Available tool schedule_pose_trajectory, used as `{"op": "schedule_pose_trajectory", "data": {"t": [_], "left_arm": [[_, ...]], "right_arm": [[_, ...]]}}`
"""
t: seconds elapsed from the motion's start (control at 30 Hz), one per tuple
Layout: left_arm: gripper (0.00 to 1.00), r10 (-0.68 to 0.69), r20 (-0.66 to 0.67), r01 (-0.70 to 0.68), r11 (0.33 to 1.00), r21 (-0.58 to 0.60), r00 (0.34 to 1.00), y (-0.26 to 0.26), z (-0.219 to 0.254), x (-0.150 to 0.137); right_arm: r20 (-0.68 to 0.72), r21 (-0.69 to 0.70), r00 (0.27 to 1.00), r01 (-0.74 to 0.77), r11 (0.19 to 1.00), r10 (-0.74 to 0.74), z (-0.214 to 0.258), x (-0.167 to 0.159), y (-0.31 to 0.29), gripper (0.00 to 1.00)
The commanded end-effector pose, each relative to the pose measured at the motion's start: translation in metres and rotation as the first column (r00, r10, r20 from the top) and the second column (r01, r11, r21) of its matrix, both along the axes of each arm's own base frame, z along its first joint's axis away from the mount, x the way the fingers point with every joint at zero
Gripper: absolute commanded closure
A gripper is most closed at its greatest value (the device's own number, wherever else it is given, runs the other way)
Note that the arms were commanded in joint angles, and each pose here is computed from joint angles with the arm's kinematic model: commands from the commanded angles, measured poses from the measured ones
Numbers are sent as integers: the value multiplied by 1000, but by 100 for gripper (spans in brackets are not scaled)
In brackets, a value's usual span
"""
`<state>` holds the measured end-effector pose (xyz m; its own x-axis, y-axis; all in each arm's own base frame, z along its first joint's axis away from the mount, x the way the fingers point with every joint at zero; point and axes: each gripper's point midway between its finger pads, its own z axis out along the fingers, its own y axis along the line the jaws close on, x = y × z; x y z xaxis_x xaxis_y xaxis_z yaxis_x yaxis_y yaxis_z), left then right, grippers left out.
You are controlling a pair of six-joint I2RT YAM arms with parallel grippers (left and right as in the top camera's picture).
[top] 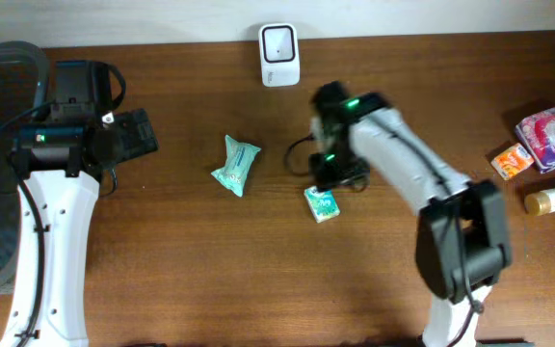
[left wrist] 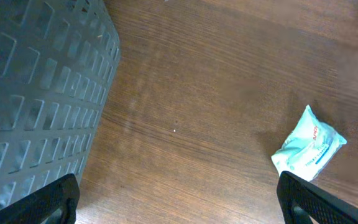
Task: Scan the item barcode
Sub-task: 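Reach the right gripper to the light-blue Kleenex packet and grasp it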
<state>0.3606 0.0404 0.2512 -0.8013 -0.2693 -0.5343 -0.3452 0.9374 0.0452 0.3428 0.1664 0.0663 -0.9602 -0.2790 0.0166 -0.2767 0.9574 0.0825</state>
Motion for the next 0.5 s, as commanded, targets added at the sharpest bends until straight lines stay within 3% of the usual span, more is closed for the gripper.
{"op": "schedule_pose_trajectory", "data": {"t": [0.0,0.1,0.27,0.4,0.43,0.47], "left_arm": [[1,1,3,-1,1000,12,1000,4,3,0],[1,1,3,-1,1000,12,1000,4,3,0],[1,0,3,0,1000,12,1000,4,3,0],[1,0,3,0,1000,12,1000,4,3,0],[1,0,3,0,1000,12,1000,4,3,0],[1,0,3,0,1000,12,1000,4,3,0]], "right_arm": [[175,-234,983,-11,972,53,2,-1,20,50],[228,-268,970,-19,963,82,-2,-10,40,50],[230,-267,968,-37,963,101,-47,-24,38,55],[254,-275,962,-28,961,101,-56,-22,34,82],[253,-275,962,-28,961,100,-56,-22,34,95],[251,-276,963,-29,961,101,-56,-23,34,96]]}}
